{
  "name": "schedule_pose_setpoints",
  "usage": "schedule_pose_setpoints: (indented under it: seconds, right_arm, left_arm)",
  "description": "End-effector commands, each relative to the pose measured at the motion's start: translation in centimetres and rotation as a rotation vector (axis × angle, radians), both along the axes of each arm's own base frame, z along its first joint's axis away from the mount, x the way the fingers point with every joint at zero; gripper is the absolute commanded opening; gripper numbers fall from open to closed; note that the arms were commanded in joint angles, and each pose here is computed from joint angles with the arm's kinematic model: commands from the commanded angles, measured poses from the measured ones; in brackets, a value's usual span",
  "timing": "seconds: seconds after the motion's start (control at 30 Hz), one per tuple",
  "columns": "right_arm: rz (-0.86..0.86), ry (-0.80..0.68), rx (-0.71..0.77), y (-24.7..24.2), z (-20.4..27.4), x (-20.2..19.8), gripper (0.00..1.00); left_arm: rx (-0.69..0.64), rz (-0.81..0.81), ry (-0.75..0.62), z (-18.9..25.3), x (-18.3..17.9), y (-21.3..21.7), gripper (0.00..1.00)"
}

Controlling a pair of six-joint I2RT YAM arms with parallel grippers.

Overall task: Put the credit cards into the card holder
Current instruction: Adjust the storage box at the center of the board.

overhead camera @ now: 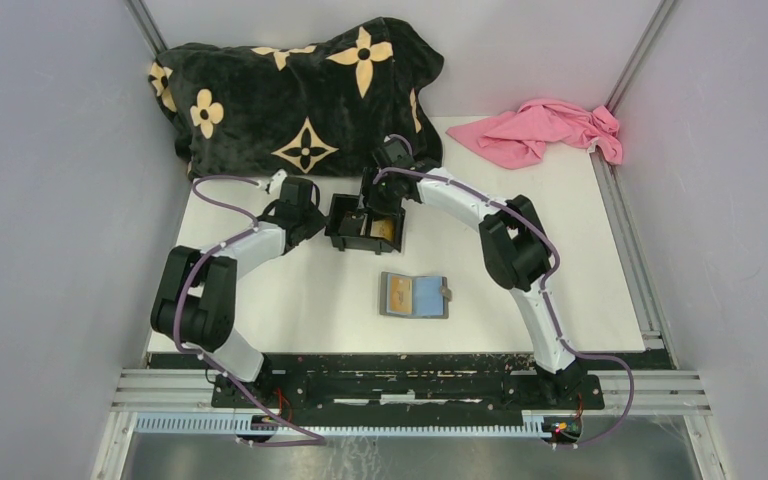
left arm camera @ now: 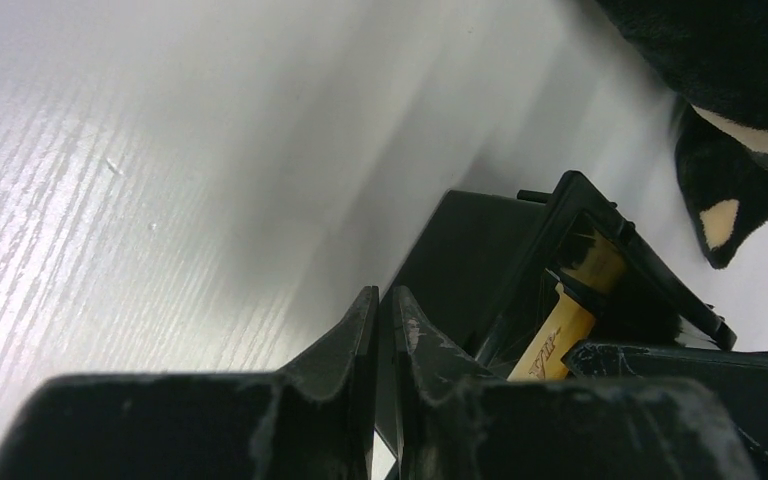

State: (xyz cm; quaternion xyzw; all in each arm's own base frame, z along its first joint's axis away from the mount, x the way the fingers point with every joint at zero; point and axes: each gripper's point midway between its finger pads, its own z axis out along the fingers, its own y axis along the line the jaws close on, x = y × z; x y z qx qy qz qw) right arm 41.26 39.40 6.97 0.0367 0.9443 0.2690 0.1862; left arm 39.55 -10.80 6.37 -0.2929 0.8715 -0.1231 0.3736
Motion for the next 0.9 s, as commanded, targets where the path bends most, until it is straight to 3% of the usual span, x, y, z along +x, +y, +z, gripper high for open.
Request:
schedule_pose_setpoints:
  seconds: [0.0, 0.5, 0.87]
  right_arm:
    - [0.018, -0.018, -0.003, 0.9, 0.2, 0.3, 0.61]
    - [0.061, 0.007, -0.142, 0.1, -3.1, -1.1, 0.59]
    - [0.085, -0.013, -0.228, -0.8, -3.6, -1.1, 0.45]
  left_arm:
    - [-0.011, -0.053, -0.063, 1.2, 1.5, -0.8, 0.16]
    - [-0.059, -0.08, -0.048, 0.1, 1.5, -1.9, 0.16]
    - [-0.076, -0.09, -0.032, -0.8, 1.5, -2.3, 0.15]
